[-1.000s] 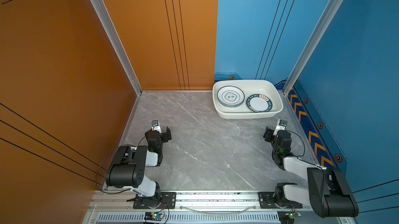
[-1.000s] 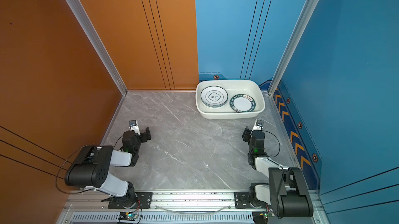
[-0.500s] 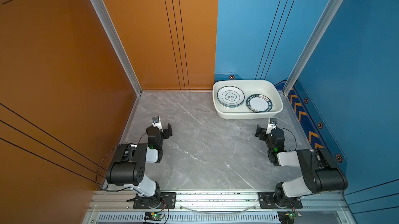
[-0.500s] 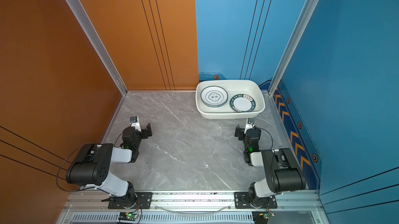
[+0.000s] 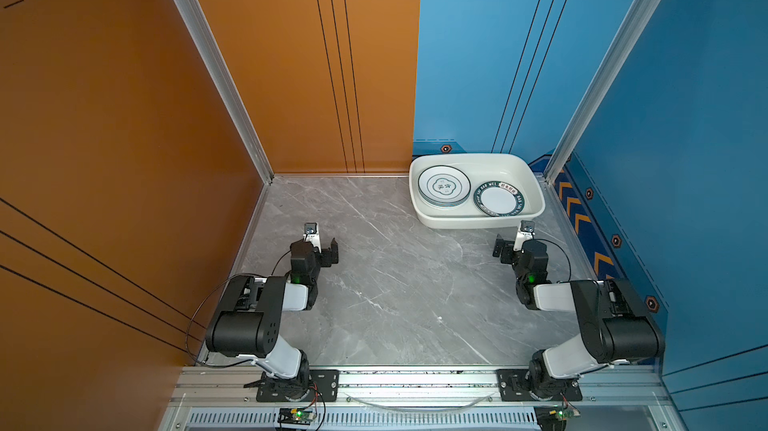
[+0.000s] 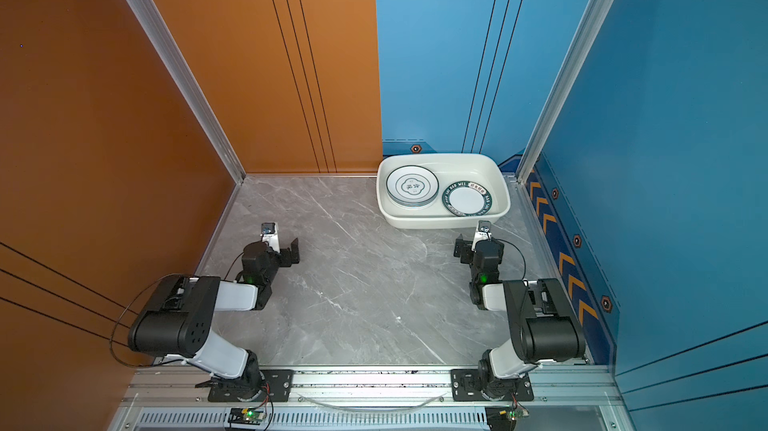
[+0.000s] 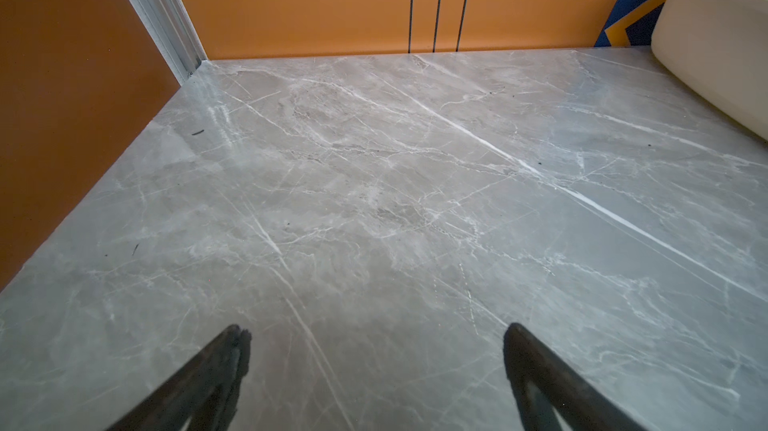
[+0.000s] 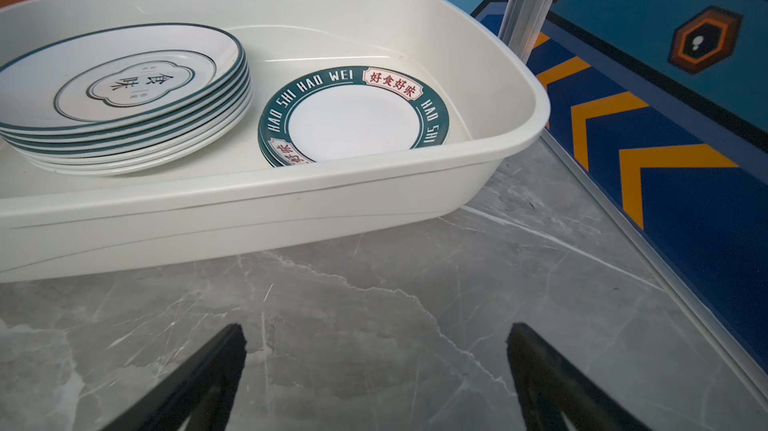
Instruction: Place the plates into the plastic bin on the countertop
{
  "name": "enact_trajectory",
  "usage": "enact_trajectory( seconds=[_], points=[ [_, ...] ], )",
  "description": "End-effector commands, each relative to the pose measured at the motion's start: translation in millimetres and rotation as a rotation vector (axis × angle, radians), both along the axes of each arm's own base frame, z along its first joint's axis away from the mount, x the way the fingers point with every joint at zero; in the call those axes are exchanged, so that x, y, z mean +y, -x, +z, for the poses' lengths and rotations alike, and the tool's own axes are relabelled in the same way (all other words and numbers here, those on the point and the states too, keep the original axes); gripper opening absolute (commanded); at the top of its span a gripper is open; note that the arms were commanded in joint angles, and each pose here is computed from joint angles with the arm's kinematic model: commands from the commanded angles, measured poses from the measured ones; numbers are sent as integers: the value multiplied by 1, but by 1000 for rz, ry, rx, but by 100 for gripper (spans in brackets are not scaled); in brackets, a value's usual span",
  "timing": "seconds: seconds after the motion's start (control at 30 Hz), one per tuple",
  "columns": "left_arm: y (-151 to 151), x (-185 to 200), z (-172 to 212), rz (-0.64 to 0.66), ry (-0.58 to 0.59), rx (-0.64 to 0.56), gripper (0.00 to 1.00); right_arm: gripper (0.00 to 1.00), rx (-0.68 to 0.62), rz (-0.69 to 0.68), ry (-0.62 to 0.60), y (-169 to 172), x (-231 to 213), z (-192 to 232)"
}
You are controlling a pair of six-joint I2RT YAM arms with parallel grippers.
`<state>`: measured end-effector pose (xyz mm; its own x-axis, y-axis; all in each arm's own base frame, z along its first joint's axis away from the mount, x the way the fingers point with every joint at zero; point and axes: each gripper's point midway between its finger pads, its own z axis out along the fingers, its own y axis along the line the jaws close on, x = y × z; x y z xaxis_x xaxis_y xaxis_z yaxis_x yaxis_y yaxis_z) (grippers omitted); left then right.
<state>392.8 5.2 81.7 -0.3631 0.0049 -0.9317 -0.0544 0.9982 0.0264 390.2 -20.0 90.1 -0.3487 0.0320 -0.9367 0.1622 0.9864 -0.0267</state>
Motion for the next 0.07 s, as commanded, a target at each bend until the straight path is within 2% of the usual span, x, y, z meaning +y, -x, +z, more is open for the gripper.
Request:
enact_trajectory(
  seconds=[0.0, 0.03],
  points=[
    [-4, 4, 7, 12, -10, -11, 98, 100, 5, 11, -19, -3, 2, 1],
    [-4, 3, 7, 12, -17, -9, 98, 100, 4, 11, -19, -3, 1, 1]
  ],
)
